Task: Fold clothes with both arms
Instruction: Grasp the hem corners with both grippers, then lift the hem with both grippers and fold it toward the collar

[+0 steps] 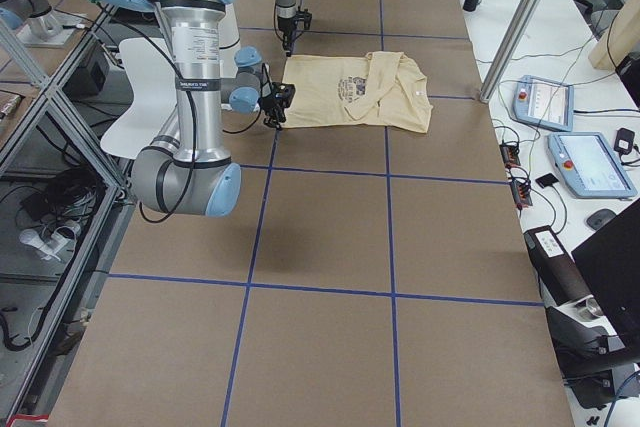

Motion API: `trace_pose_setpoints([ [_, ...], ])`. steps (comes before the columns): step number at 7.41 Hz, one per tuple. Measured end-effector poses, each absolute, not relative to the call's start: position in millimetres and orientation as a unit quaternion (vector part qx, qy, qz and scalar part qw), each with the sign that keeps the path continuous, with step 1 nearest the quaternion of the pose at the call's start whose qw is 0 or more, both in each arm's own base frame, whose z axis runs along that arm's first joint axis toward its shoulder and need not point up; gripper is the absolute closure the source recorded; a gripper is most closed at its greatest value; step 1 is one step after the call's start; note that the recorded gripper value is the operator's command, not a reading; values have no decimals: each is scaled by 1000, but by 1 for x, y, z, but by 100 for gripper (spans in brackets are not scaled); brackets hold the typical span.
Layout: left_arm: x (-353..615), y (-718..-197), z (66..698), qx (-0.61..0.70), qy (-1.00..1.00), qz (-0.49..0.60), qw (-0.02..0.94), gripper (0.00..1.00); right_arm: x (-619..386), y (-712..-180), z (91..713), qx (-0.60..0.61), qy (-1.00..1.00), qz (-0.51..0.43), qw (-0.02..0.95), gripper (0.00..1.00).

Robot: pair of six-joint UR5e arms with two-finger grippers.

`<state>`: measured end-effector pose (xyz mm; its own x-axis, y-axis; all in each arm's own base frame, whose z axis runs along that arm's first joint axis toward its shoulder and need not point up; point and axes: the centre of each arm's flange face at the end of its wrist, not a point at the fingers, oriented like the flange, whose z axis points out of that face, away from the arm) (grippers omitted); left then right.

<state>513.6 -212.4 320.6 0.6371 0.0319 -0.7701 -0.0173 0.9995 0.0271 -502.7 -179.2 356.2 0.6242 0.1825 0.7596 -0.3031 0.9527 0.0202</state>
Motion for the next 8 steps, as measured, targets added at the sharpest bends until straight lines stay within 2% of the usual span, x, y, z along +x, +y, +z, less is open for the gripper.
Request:
trace_pose_setpoints([
  [1, 513, -212, 320, 9, 426, 13, 904, 100, -504, -178, 356, 72, -413, 136, 898, 95],
  [2, 513, -212, 319, 9, 427, 13, 904, 100, -504, -178, 354, 72, -414, 137, 897, 100],
  [6, 510, -212, 313, 9, 433, 12, 901, 100, -502, -180, 348, 72, -419, 139, 894, 100],
  [8, 503, -210, 302, 7, 444, 15, 896, 100, -483, -180, 325, 67, -440, 141, 884, 100],
])
